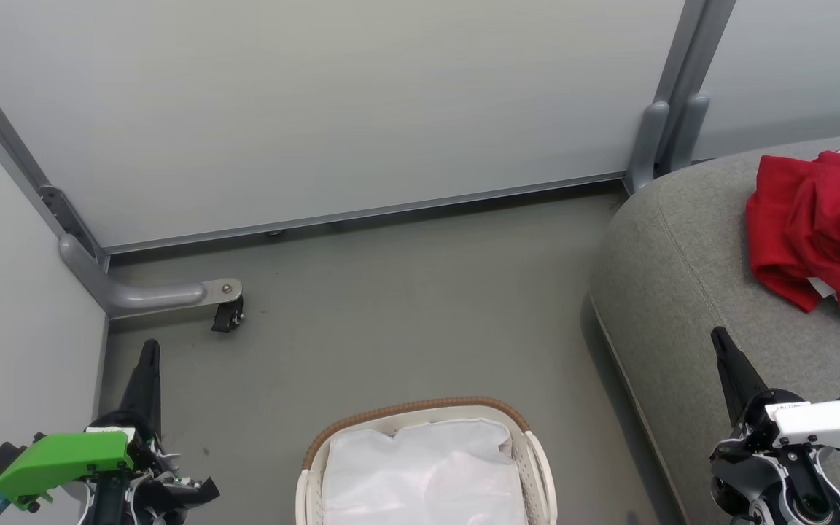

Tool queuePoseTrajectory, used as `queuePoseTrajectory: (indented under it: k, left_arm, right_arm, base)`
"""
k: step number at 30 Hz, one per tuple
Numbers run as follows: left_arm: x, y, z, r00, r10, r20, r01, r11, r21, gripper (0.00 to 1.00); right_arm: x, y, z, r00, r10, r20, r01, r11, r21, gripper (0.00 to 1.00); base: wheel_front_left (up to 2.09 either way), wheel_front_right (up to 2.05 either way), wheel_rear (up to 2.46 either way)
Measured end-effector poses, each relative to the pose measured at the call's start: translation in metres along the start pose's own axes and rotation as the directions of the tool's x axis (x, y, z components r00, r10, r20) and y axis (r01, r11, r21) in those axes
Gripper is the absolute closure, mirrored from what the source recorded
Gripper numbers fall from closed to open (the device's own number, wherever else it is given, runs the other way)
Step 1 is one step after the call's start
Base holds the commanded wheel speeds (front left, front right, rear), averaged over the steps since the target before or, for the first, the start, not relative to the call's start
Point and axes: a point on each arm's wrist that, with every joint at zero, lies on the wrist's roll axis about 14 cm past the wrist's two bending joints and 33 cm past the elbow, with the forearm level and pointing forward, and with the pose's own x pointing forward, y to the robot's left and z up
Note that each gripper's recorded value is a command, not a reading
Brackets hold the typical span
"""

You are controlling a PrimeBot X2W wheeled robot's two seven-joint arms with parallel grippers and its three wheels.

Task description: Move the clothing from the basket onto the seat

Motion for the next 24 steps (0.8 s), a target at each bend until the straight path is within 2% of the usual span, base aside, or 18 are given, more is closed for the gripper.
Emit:
queuePoseTrajectory:
  k: [24]
  left_arm:
    - [0.0000,0.0000,0.0000,1.000,0.000,0.000,0.000,1.000,0.000,1.00]
  right_arm:
    - [0.0000,0.0000,0.0001,1.000,0.000,0.000,0.000,1.000,0.000,1.00]
  base:
    - [0.00,0.00,0.00]
